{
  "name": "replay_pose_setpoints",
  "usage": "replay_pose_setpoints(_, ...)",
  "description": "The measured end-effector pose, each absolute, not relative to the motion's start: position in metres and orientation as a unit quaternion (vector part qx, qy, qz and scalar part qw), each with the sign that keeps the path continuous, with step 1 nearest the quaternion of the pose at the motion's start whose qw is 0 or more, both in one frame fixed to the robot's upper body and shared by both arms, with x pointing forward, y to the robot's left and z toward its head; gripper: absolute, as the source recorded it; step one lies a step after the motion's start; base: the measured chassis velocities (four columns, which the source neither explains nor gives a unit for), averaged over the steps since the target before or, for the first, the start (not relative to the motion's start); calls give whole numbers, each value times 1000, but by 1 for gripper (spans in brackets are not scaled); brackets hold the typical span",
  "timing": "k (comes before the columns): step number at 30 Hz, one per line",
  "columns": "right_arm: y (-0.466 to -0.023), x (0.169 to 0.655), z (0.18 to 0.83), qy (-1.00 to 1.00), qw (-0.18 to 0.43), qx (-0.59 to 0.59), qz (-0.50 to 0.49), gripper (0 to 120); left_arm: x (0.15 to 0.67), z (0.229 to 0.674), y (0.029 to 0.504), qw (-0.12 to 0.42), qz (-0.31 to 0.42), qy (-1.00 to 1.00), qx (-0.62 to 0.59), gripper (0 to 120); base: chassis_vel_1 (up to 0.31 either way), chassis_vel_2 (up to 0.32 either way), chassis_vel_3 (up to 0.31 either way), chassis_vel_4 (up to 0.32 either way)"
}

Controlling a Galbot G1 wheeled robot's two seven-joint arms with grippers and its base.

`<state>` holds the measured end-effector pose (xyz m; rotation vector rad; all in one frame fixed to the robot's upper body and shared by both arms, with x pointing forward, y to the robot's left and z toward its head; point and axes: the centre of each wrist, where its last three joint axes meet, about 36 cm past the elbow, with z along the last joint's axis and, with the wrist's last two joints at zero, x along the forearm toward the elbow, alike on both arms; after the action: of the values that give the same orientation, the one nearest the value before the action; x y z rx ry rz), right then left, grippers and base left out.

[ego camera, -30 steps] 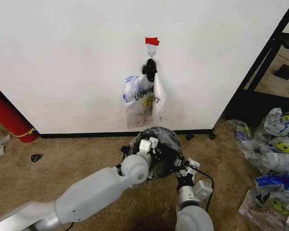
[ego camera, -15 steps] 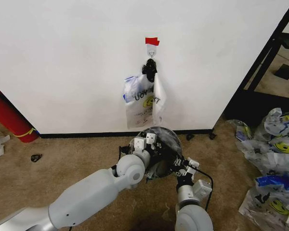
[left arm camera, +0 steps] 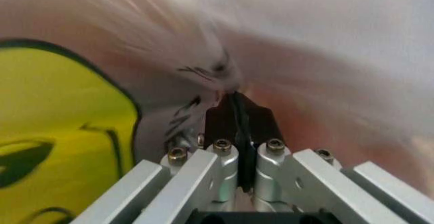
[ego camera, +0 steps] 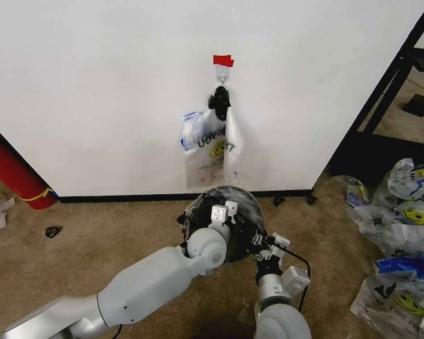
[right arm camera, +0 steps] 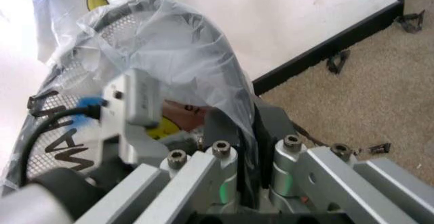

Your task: Pick up the garbage bag from the wall and place it over the trash bin.

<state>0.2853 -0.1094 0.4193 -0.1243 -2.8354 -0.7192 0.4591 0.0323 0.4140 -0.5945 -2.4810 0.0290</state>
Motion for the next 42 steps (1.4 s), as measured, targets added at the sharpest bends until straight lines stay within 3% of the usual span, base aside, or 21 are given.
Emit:
replay_pose_setpoints(12,-107,283,419,-963,111,-38,-245,1,453,400,27,296,4,-929,-223,0,0,0,0,0)
replay_pose_setpoints(18,-111,286,417,-964,109,-43,-240,1,450,426,48,284,62,-927,-237,0,0,0,0,0)
replay_pose_setpoints(26,-110,286,418,-963,110,-40,-244,1,443,427,63,277,128,-914,-267,0,0,0,0,0)
replay_pose_setpoints(42,-110,284,420,-963,112,-40,-244,1,445,410,35,291,112,-907,-282,0,0,0,0,0)
